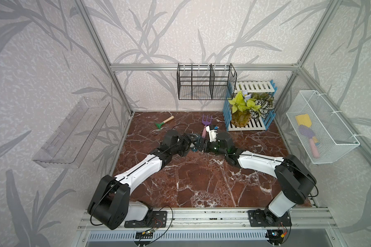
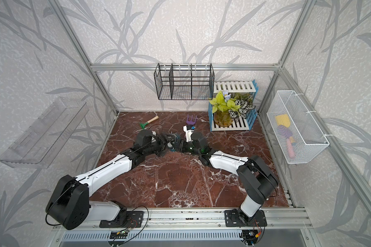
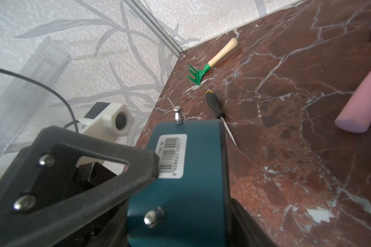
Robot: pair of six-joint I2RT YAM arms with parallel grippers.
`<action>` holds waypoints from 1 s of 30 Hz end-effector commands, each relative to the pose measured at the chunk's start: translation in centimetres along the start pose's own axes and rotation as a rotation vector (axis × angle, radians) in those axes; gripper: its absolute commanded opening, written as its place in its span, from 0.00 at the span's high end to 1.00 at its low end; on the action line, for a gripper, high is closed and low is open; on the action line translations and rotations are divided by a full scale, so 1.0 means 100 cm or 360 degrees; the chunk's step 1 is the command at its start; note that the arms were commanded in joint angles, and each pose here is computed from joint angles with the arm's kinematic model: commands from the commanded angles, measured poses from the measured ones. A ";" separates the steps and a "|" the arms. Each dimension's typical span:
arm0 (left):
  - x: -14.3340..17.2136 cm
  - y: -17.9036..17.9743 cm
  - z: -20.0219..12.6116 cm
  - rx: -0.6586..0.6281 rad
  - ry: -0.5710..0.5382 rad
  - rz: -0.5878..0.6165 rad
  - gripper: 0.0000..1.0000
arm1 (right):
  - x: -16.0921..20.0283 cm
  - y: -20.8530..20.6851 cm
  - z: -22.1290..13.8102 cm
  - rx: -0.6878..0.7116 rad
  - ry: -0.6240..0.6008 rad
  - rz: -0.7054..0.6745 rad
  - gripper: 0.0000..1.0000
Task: Remove the battery from the alarm
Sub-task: Pick up the alarm from the center of the board.
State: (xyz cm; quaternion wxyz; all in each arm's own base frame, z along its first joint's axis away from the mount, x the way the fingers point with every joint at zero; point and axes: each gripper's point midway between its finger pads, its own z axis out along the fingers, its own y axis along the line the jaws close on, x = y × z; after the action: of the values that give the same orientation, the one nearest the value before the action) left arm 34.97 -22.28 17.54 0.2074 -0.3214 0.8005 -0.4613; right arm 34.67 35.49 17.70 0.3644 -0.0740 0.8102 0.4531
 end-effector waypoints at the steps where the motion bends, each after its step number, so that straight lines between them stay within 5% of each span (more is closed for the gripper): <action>1: 0.004 -0.026 -0.010 0.0151 0.0017 0.0035 0.19 | -0.014 0.017 0.004 -0.0089 -0.0047 0.0102 0.56; 5: 0.002 -0.030 -0.016 0.0174 -0.0010 0.0064 0.00 | -0.015 0.022 0.003 -0.0140 -0.0065 0.0130 0.60; 15: -0.050 -0.038 -0.088 0.0265 -0.0475 0.0362 0.00 | -0.047 0.008 -0.028 -0.0228 -0.0245 0.0355 0.62; 20: -0.056 -0.029 -0.109 0.0359 -0.0553 0.0545 0.00 | -0.059 -0.019 -0.043 -0.0214 -0.0262 0.0631 0.62; 25: -0.036 -0.044 -0.119 0.0279 -0.0617 0.1453 0.00 | -0.056 -0.055 -0.061 -0.0055 -0.0092 0.1168 0.61; 30: 0.026 -0.047 -0.106 0.0327 -0.0646 0.2537 0.00 | -0.034 -0.067 -0.080 0.0171 0.0059 0.1529 0.60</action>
State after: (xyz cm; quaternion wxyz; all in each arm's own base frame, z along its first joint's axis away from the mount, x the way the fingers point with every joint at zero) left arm 29.36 -17.78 26.40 0.5657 0.0916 0.7586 -0.3102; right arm 37.88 24.26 15.83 0.1780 0.2751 0.7897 0.5186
